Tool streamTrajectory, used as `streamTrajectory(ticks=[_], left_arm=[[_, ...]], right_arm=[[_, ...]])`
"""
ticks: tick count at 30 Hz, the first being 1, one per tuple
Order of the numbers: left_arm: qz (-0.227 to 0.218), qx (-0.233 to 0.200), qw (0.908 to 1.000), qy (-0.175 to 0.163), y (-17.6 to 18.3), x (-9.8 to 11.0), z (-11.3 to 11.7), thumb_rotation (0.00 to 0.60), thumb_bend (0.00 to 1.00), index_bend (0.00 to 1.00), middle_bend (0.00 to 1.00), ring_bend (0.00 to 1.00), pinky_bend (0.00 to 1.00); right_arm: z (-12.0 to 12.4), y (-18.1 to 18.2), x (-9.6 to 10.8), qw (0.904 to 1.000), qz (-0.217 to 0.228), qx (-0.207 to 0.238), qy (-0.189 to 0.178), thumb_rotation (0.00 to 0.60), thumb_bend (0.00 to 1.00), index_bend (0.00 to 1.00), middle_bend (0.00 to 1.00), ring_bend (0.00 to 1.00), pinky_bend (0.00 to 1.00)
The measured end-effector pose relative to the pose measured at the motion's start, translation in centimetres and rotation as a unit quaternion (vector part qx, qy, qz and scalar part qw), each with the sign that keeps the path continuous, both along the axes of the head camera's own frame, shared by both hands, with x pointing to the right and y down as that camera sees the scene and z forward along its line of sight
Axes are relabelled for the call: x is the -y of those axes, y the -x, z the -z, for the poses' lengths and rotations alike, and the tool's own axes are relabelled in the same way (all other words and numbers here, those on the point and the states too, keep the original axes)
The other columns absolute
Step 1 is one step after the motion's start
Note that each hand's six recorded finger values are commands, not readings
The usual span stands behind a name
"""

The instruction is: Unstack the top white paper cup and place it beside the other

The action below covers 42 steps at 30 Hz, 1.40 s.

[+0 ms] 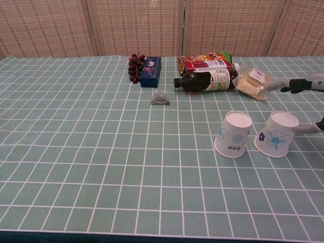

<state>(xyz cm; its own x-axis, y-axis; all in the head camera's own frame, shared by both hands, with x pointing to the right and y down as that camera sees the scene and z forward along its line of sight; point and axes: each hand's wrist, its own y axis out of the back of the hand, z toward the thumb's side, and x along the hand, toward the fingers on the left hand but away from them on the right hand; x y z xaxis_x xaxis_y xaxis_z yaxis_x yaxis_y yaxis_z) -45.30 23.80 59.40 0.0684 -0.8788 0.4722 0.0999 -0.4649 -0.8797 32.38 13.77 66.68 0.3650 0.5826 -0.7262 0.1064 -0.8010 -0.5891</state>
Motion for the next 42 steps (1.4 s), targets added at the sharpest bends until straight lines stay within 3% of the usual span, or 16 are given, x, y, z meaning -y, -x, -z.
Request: streamTrajectory(ticks=[9,15,23,26,30,42], left_arm=[[0.001,0.006,1.0,0.005,0.1,0.0,-0.4,0.6,0.39,0.19,0.17,0.14,0.21],[0.003,0.009,0.9999,0.006,0.2,0.1,-0.6,0.6,0.4,0.19,0.17,0.14,0.21],[0.011,0.001,0.9999,-0.005,0.5,0.6,-0.1,0.6,0.4,0.19,0.17,0.14,0.21],[0.018,-0.005,0.9997,-0.015,0.8,1.0,0.3,0.6,0.4,0.19,0.17,0.14,0.21],[0.027,-0.007,0.9993,-0.025,1.5,1.4,0.9,0.6,0.39,0.19,0.17,0.14,0.21],[0.026,0.0,0.9996,-0.014,1.8,1.3,0.4,0.6,0.4,0.19,0.17,0.14,0.21]], right_arm=[[3.7,0.1,0.4,0.9995,0.004,0.016,-0.027,0.6,0.25,0.0,0.0,0.0,0.0],[6.8,-1.2,-0.2,0.9969,0.004,0.014,-0.078,0.6,0.25,0.0,0.0,0.0,0.0],[8.3,-6.5,-3.4,0.9804,-0.024,-0.051,-0.189,0.6,0.25,0.0,0.0,0.0,0.0],[8.0,-8.4,-5.3,0.9736,-0.037,-0.076,-0.212,0.6,0.25,0.0,0.0,0.0,0.0],[7.7,-9.6,-7.1,0.9705,-0.05,-0.088,-0.219,0.6,0.25,0.0,0.0,0.0,0.0],[7.0,-9.7,-7.2,0.9724,-0.051,-0.097,-0.206,0.6,0.25,0.0,0.0,0.0,0.0]])
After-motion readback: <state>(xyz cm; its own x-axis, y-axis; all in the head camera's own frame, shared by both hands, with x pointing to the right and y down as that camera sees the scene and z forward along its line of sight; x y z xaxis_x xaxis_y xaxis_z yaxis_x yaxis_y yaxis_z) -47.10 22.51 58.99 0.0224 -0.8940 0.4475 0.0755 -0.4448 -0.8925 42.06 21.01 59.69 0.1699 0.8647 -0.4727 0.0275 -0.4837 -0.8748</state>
